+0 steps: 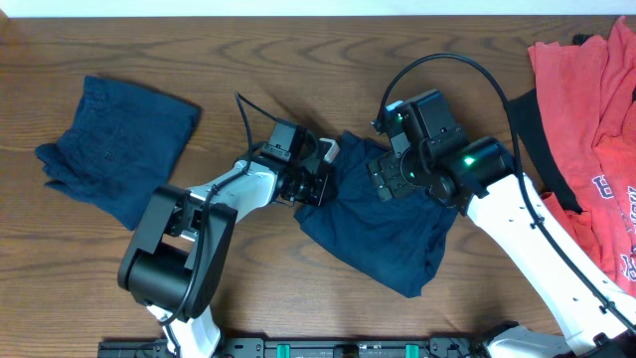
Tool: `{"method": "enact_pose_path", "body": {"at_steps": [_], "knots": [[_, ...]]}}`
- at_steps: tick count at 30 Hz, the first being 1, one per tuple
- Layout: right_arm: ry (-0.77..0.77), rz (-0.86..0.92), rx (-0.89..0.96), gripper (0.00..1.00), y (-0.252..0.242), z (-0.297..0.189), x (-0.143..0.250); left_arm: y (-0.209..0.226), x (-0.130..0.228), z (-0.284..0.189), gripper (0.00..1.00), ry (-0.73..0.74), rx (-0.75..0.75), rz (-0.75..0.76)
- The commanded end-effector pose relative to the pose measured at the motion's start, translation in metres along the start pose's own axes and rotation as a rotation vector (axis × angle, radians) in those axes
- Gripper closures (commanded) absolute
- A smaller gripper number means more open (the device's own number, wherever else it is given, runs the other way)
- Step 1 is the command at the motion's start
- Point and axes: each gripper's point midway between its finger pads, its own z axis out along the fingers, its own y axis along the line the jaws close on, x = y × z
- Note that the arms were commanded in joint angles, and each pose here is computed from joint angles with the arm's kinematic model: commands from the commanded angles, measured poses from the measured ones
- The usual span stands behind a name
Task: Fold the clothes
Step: 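Carry the folded shorts left and place them on the folded navy garment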
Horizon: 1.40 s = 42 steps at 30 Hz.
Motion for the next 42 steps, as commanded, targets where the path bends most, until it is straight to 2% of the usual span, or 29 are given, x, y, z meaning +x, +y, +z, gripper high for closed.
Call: {"method": "enact_pose_path", "body": {"at_steps": [1,4,7,13,16,19,23,30,36,37,38,39,40,42], "knots": [[0.001,0.039,0.045,0.14,-0.009,-0.002,0.000,0.028,-0.020,-0.032,0.94,-0.083,-0.154,-0.046],[0.006,0.052,0.078,0.14,-0.015,-0.002,0.002,0.055,-0.041,-0.082,0.94,-0.186,-0.335,-0.090],[0.011,0.052,0.081,0.13,-0.015,-0.002,0.003,0.072,-0.061,-0.144,0.94,-0.322,-0.455,-0.131],[0.011,0.052,0.081,0.13,-0.015,-0.002,0.003,0.091,-0.096,-0.283,0.94,-0.694,-0.559,-0.192],[0.016,0.052,0.081,0.13,-0.015,-0.002,0.005,0.112,-0.093,-0.347,0.94,-0.860,-0.644,-0.265],[0.017,0.052,0.081,0.13,-0.015,-0.002,0.005,0.149,-0.067,-0.393,0.94,-0.939,-0.767,-0.400],[0.016,0.052,0.081,0.13,-0.015,-0.002,0.005,0.198,-0.031,-0.406,0.94,-0.927,-0.821,-0.586],[0.043,0.051,0.082,0.12,-0.015,-0.002,0.011,0.270,0.020,-0.392,0.94,-0.853,-0.859,-0.850],[0.050,0.051,0.082,0.12,-0.015,-0.002,0.013,0.301,0.047,-0.382,0.94,-0.807,-0.865,-0.953],[0.050,0.051,0.082,0.11,-0.015,-0.002,0.013,0.302,0.049,-0.383,0.92,-0.808,-0.866,-0.961],[0.050,0.051,0.082,0.11,-0.015,-0.002,0.013,0.303,0.051,-0.383,0.76,-0.808,-0.866,-0.970],[0.051,0.051,0.082,0.11,-0.015,-0.002,0.013,0.303,0.054,-0.384,0.36,-0.814,-0.863,-0.991],[0.052,0.051,0.082,0.11,-0.015,-0.002,0.014,0.302,0.057,-0.386,0.02,-0.821,-0.858,-1.014],[0.055,0.051,0.085,0.11,-0.016,-0.003,0.014,0.299,0.063,-0.394,0.02,-0.862,-0.845,-1.082]]}}
